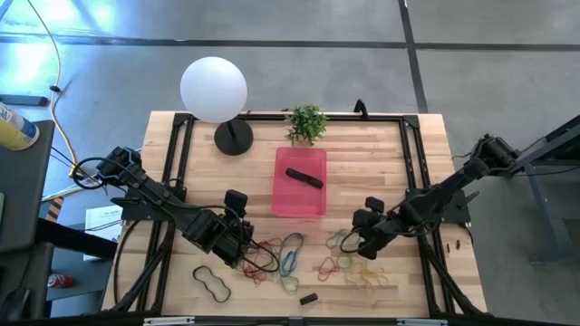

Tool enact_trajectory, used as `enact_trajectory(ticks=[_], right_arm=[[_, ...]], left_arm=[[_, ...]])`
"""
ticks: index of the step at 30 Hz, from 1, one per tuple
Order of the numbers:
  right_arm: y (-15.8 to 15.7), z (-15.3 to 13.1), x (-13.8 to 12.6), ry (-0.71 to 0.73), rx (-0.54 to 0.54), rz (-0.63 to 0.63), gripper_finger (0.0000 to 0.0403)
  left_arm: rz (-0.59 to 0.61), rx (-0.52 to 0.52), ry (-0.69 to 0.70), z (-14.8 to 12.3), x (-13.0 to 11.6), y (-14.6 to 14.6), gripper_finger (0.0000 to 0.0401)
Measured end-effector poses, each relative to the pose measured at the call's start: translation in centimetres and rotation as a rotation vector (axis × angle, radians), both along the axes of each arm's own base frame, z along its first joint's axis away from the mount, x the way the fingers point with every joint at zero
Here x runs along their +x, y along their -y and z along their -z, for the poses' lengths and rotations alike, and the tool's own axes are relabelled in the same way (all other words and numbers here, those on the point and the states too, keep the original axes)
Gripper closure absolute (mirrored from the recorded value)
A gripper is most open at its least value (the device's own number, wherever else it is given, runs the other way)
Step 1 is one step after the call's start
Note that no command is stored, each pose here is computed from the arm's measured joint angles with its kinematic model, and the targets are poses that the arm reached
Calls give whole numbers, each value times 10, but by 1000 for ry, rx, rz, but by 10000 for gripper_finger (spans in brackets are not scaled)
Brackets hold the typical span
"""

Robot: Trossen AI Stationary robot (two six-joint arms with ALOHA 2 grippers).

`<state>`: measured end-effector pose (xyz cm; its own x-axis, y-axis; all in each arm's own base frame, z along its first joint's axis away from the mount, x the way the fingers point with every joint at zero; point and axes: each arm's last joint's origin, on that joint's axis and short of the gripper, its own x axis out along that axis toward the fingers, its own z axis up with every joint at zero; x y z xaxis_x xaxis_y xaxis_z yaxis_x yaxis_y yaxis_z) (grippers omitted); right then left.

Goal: Pick and place rubber bands into bin
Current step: Put the green rubber band into the red bin

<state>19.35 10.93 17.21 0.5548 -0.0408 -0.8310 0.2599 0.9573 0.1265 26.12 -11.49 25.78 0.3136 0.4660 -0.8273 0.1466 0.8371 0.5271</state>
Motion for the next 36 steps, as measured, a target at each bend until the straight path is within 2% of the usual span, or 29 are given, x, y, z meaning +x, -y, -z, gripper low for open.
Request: enact_trajectory(ticks=[5,12,17,21,26,32,36], right_arm=[[-3,-8,5,82,44,-28,402],[-8,-34,9,270,177,-105,402],[-3,-52,4,381,175,-84,402],[5,-65,-1,471,116,-23,402],[22,-75,-1,543,-35,48,403],[57,-74,13,527,-253,182,402],[86,-72,30,530,-316,256,403]], left_arm=[[0,0,0,0,0,0,251],[0,-2,4,0,0,0,251],[-1,10,15,-1,1,0,251],[-2,14,18,-1,1,0,251],[-2,13,26,-1,2,0,251],[-5,30,49,-1,3,0,251],[-5,36,52,-1,3,0,251]])
